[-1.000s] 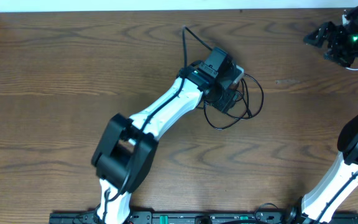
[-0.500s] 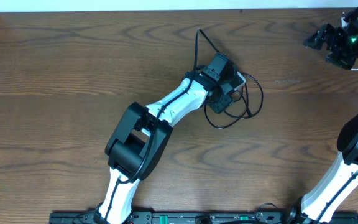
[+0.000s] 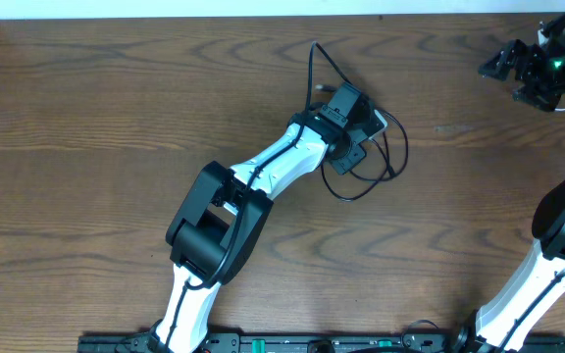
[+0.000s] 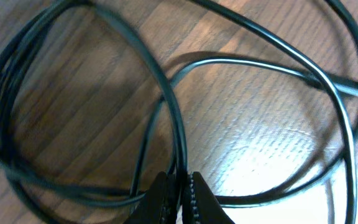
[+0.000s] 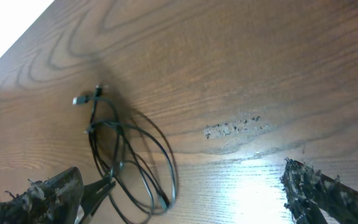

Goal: Untangle cables

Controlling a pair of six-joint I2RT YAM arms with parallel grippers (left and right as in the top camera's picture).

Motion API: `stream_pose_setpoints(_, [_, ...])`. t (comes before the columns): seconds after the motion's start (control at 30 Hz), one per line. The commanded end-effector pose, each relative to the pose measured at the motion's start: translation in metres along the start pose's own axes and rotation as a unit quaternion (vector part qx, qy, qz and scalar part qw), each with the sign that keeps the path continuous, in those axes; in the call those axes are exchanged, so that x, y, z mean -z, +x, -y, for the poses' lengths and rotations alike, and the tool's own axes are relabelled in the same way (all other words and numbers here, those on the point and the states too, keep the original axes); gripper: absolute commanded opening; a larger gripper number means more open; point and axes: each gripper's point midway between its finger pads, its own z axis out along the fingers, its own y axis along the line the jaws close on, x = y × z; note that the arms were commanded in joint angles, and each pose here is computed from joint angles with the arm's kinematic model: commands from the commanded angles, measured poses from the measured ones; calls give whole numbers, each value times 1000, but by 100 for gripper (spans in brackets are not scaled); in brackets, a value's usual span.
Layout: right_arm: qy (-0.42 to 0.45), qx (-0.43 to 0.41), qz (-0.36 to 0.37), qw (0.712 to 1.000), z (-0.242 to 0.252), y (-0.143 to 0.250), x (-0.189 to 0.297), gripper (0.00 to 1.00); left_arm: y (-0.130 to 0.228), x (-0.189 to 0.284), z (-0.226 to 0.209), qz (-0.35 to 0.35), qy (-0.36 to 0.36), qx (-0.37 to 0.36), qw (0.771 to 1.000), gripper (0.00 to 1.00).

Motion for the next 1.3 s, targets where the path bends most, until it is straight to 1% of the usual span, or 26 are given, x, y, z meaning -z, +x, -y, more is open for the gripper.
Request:
stream_pose_setpoints(0.0, [-3, 19, 10, 1000, -11, 1, 13, 99, 4, 1, -5, -7, -11, 3, 1000, 8])
stream_pose_setpoints(0.13, [-3, 15, 0, 1000, -12, 6, 13, 95, -21, 43, -12, 32, -33, 73, 996, 7])
stream_pose_setpoints(0.2, [-5, 17, -5, 1000, -15, 8, 11, 93, -39, 80, -12, 67, -38, 109, 991, 8])
stream_pose_setpoints(0.27, [-26, 40, -11, 999, -26, 12, 9, 91, -56, 123, -11, 109, -40, 150, 982, 7])
stream_pose_setpoints(0.47, [-123, 113, -25, 986, -77, 24, 6, 90, -83, 236, -4, 219, -41, 189, 956, 7])
stream_pose_setpoints(0.6, [-173, 151, -27, 973, -107, 33, 9, 90, -91, 291, 2, 277, -40, 187, 942, 7])
stream_pose_setpoints(0.73, [-210, 185, -27, 960, -130, 42, 16, 90, -97, 325, 4, 320, -43, 180, 929, 7])
stream_pose_setpoints(0.87, [-233, 219, -39, 947, -147, 58, 22, 89, -106, 347, 5, 357, -45, 174, 917, 7])
stream_pose_setpoints(1.03, [-240, 257, -74, 933, -161, 85, 20, 88, -108, 354, -3, 372, -34, 224, 900, 7])
stream_pose_setpoints(1.2, [-207, 285, -104, 930, -171, 103, -1, 86, -103, 357, -19, 375, -31, 277, 884, 7])
stream_pose_setpoints(1.27, [-211, 298, -114, 924, -181, 111, -7, 85, -101, 358, -24, 376, -30, 293, 879, 7])
